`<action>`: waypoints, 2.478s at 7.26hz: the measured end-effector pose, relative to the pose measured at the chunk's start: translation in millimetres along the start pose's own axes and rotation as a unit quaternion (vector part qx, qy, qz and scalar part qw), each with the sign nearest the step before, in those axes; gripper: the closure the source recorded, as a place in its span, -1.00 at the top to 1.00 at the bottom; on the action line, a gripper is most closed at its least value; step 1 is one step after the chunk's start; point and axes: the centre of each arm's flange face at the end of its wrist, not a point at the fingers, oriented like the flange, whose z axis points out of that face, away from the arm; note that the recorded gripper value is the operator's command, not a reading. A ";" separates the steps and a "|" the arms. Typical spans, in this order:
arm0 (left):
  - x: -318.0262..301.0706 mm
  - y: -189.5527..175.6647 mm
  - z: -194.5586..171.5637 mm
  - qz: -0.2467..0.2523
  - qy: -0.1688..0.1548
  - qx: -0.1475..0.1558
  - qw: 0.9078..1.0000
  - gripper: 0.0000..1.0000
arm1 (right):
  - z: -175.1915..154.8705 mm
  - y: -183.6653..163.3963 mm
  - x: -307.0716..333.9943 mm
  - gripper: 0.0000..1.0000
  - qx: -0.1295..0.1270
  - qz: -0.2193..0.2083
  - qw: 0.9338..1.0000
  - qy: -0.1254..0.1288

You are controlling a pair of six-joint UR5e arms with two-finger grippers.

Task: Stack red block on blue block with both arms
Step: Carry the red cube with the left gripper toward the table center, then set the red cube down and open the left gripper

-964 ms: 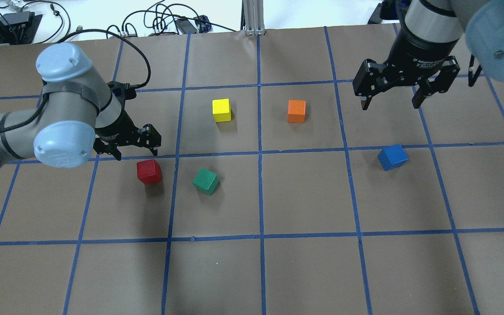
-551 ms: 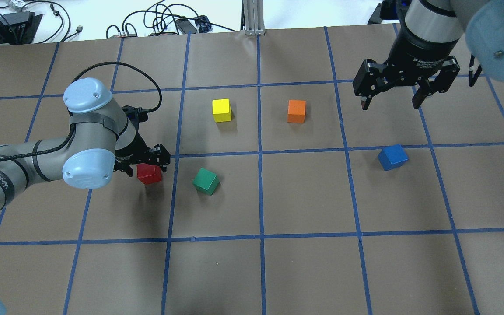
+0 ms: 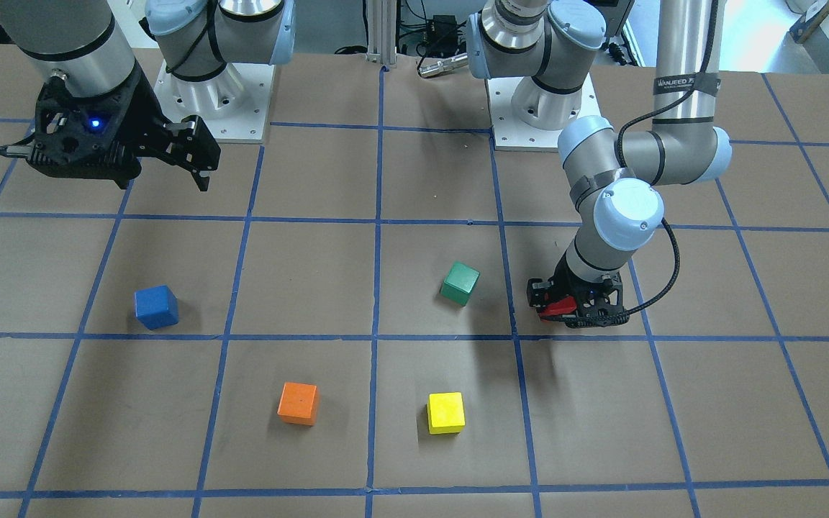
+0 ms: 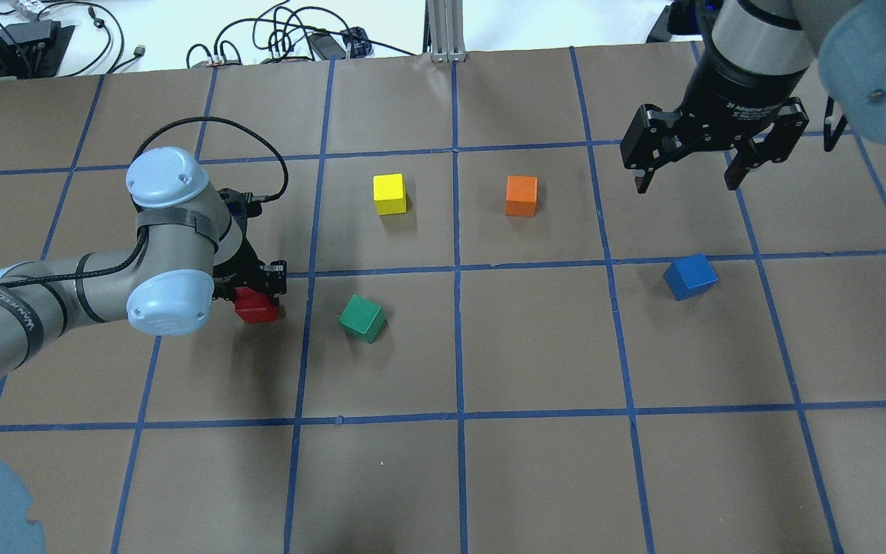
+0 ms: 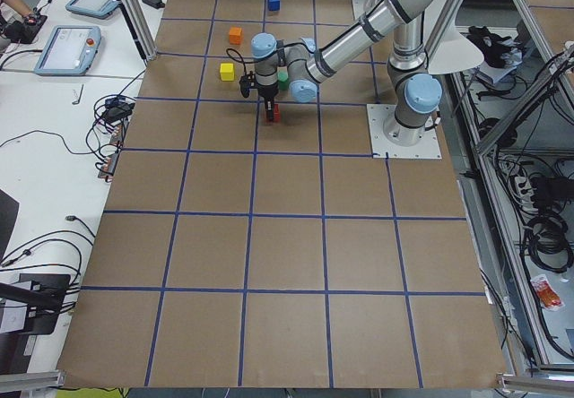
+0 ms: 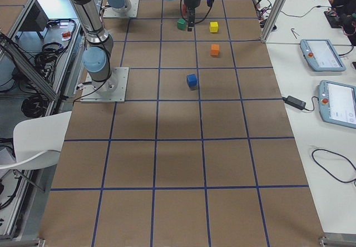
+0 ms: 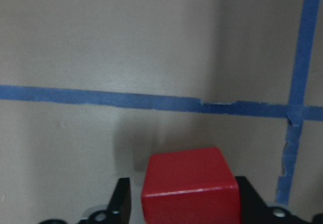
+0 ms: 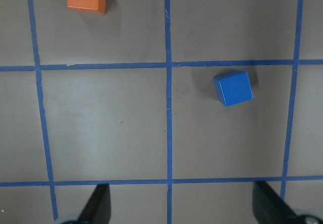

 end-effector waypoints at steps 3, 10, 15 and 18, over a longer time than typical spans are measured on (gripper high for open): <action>8.0 -13.8 -31.8 0.003 0.013 0.017 1.000 -1.00 | 0.1 -0.1 0.4 1.00 -0.001 0.000 1.000 -0.002; 226.6 -47.6 -119.6 0.020 0.054 0.034 0.998 -1.00 | 0.5 -1.5 3.8 1.00 0.000 0.001 1.000 0.003; 306.5 -28.0 -42.0 0.034 0.049 0.024 0.998 -1.00 | -0.2 -4.6 14.5 1.00 0.002 -0.013 1.000 0.004; 308.4 -29.2 -26.4 0.043 0.044 0.022 0.998 1.00 | 0.9 -5.7 16.4 1.00 0.001 -0.007 1.000 0.003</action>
